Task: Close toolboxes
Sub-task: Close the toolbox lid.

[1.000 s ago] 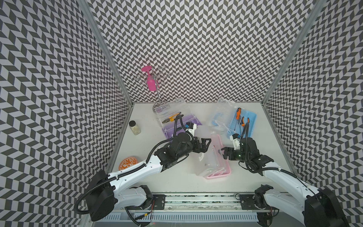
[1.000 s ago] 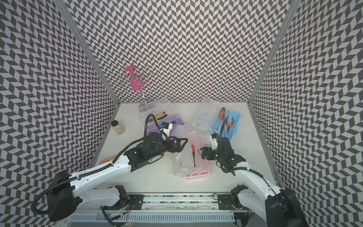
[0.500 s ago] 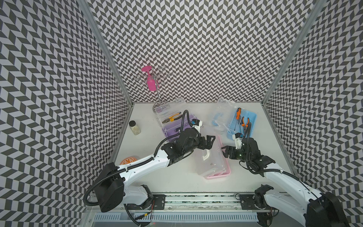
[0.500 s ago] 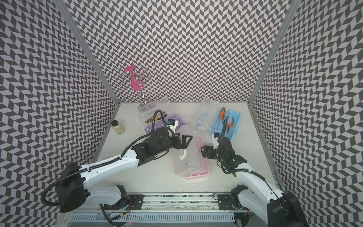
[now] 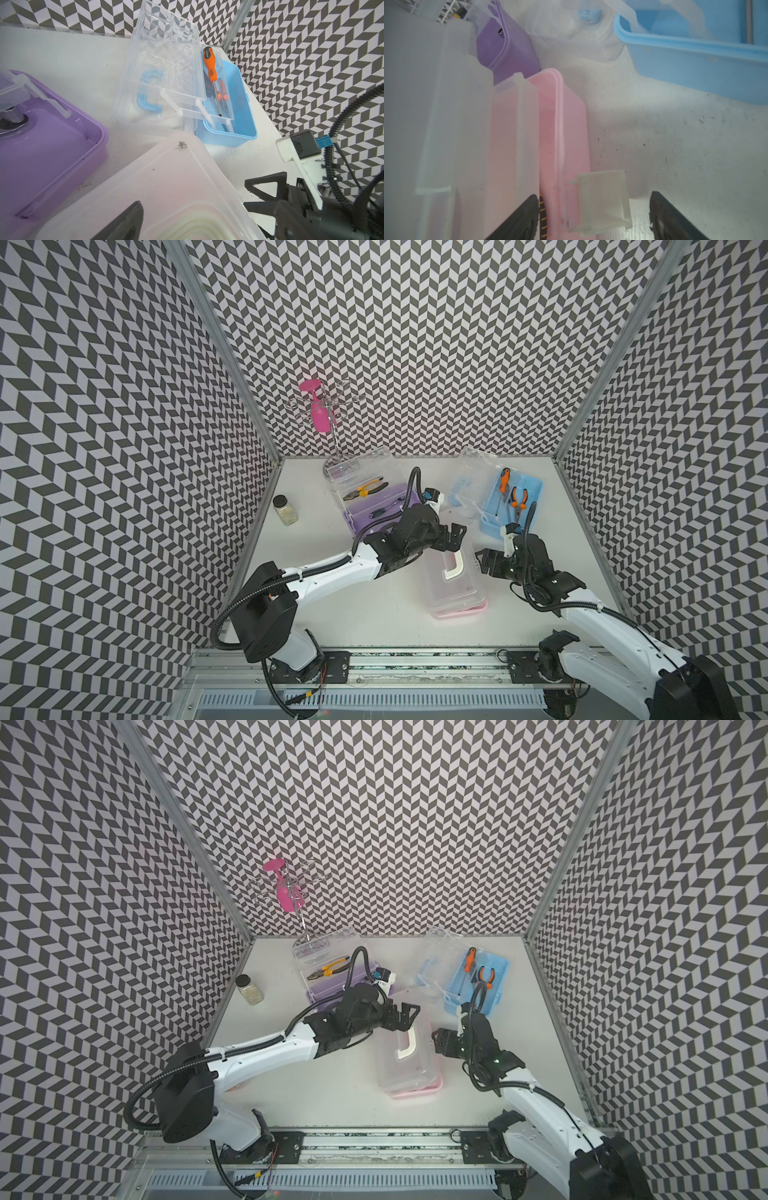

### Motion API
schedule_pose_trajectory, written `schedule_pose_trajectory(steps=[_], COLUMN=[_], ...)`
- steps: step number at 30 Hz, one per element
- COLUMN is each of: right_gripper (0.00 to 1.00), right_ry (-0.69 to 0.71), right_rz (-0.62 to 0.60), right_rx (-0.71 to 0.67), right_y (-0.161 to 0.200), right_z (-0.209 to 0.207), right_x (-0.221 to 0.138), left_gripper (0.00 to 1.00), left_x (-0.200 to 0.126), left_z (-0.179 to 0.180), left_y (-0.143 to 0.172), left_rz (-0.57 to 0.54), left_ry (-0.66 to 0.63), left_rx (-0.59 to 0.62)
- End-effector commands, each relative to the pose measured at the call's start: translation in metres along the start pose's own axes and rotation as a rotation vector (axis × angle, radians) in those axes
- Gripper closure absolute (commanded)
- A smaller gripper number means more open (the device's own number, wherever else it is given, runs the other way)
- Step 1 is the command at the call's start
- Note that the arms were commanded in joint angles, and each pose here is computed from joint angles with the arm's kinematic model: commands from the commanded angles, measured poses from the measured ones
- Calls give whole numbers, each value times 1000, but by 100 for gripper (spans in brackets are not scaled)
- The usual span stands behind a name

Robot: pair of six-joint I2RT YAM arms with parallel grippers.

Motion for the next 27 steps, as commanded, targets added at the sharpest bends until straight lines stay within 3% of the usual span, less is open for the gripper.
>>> schedule_pose_trajectory(steps=[1, 14, 20, 27], right_gripper=[17, 13, 17, 18], right_ry=[45, 75, -13, -165], right_rz=[-48, -26, 62, 44], right_rx=[22, 56, 58, 32], right_y=[-5, 12, 35, 38], right_z=[-7, -16, -6, 27], right_x=[-6, -6, 6, 8], left_gripper=[1, 0, 0, 1], left_x=[2, 2, -1, -7], left_z=[-10, -12, -2, 12], left_y=[-4, 1, 12, 21], left_rz=[-2, 1, 31, 43], left_ry=[3, -33, -59, -102], left_rx=[28, 81, 75, 66])
Point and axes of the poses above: each gripper's point midway between its finger pads, its own x axis out along the fingers, its own z axis along the line the jaws close on, y = z × x, the point moved 2 cm from there along -x, back along the fingers, and after that the axes turned 12 degrees about -x, right-handed, at the moved point
